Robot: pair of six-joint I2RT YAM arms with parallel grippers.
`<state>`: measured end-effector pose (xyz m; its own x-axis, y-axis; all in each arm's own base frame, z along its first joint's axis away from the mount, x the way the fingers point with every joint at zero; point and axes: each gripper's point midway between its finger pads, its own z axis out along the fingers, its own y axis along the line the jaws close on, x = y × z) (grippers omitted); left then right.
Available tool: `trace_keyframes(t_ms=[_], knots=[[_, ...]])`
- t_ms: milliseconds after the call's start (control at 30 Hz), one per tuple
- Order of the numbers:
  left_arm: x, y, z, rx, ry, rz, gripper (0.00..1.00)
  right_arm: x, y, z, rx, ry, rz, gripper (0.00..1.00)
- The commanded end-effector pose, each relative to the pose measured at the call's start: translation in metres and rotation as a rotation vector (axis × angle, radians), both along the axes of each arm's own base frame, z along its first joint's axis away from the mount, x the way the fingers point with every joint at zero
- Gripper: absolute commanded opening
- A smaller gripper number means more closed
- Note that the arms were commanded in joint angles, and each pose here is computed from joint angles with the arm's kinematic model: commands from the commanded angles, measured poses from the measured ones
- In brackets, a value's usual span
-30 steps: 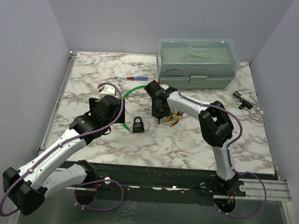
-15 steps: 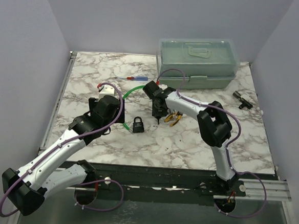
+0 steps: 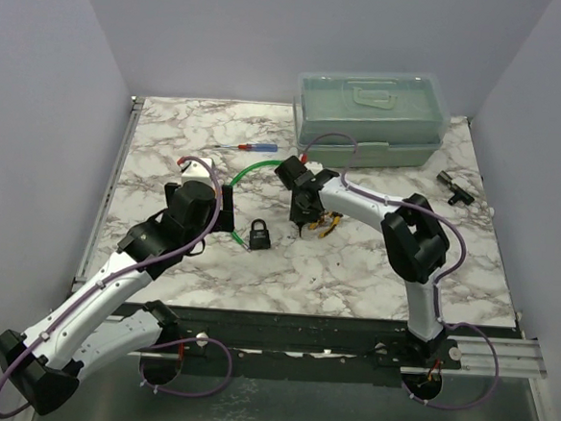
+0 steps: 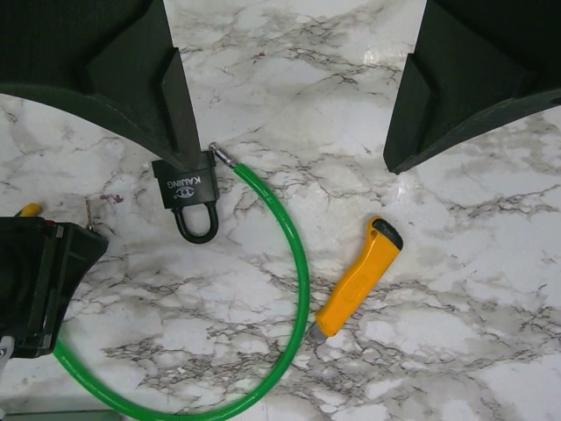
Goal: Unlock with the key
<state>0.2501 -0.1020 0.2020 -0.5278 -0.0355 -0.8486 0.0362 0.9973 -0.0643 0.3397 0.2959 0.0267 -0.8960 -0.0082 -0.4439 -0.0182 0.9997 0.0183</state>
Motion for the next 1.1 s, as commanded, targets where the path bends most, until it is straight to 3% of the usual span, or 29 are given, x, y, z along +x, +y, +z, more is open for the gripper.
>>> trace_keyframes(t_ms=[0,233,600,833,1067], knots=[[-0.003,-0.015,0.012,-0.08,-0.036,-0.076,0.92,0.004,0.007,0.037,0.121,-0.083,-0.092,0.16],[-0.006,-0.04,0.024,-0.282,-0.076,-0.113,0.9,-0.002,0.011,0.073,0.279,-0.136,-0.178,0.15],[0.005,-0.099,0.014,-0.585,-0.058,-0.182,0.76,-0.021,0.006,0.128,0.511,-0.183,-0.282,0.14],[0.004,-0.136,0.021,-0.697,-0.192,-0.304,0.73,-0.035,0.001,0.145,0.624,-0.179,-0.33,0.11],[0.001,-0.161,0.019,-0.733,-0.212,-0.393,0.67,-0.04,0.0,0.155,0.671,-0.179,-0.339,0.11]])
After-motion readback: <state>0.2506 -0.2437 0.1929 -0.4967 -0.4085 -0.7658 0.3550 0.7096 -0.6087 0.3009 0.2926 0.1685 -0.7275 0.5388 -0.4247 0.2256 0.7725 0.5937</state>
